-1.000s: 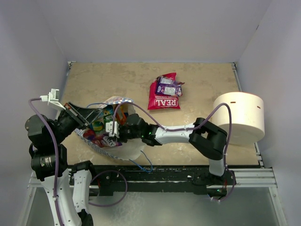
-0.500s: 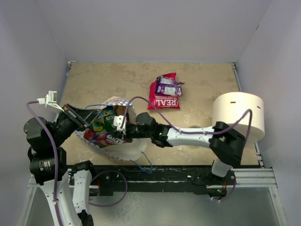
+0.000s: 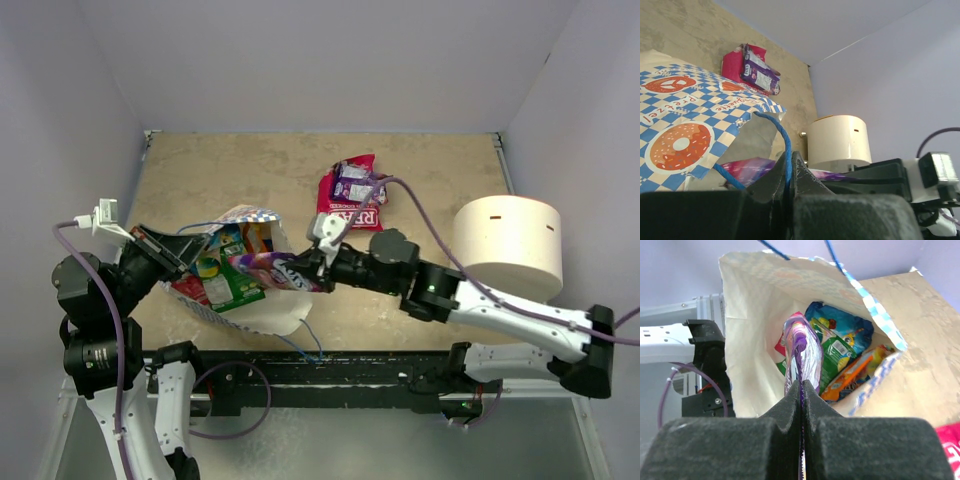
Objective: Take the snacks out of the paper bag
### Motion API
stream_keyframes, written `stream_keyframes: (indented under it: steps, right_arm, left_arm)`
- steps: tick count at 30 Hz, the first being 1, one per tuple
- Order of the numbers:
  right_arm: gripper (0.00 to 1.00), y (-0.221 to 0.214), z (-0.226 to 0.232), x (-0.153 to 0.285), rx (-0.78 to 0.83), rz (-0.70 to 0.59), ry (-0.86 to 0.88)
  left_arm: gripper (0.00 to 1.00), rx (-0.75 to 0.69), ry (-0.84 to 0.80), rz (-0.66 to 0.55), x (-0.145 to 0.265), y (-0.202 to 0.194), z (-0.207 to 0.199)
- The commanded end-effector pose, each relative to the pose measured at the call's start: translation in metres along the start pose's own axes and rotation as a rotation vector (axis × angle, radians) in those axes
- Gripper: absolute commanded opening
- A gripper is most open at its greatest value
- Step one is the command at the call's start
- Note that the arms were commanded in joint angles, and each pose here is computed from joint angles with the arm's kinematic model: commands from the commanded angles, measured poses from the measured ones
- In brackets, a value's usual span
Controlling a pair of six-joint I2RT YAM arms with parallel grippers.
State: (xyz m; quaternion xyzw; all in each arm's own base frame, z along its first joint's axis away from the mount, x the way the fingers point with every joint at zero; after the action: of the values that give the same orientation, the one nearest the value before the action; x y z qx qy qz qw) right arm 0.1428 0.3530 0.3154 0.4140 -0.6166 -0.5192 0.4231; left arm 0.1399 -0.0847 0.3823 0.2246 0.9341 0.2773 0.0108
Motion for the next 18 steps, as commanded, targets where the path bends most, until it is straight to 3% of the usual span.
stream_keyframes:
  steps: [1,10,14,18]
  right_arm:
    - [0.0,0.04,-0.016,0.05,-0.084,-0.016,-0.137]
    - [0.0,0.077,-0.068,0.143,-0.167,-0.031,-0.576]
    - [0.0,0.051,-0.095,0.159,-0.242,0.075,-0.865]
    - [0.0,0.018,-0.099,0.136,-0.273,0.204,-0.873]
  left_arm:
    - [0.0,-0.046,0.012,-0.038,0.002,0.005,0.001]
    - [0.0,-0.044,0.036,-0.07,0.006,0.005,0.003]
    - [0.0,-0.009,0.031,-0.066,0.004,0.005,0.003]
    - [0.0,-0.004,0.003,-0.064,0.002,0.009,-0.005]
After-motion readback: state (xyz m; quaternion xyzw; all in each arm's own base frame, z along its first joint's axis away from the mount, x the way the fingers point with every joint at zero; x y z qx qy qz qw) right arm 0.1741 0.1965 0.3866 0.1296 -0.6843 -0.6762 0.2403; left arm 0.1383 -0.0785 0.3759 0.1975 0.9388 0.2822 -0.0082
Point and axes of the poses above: each gripper's point midway between its finger pads, its own x axis back along the fingers, its own z axis along the line the jaws close on, y = z × x, the point moved 3 cm from there along x, back along the fingers, and after that the axes turned 3 degrees about x, right-handed, at the moved point
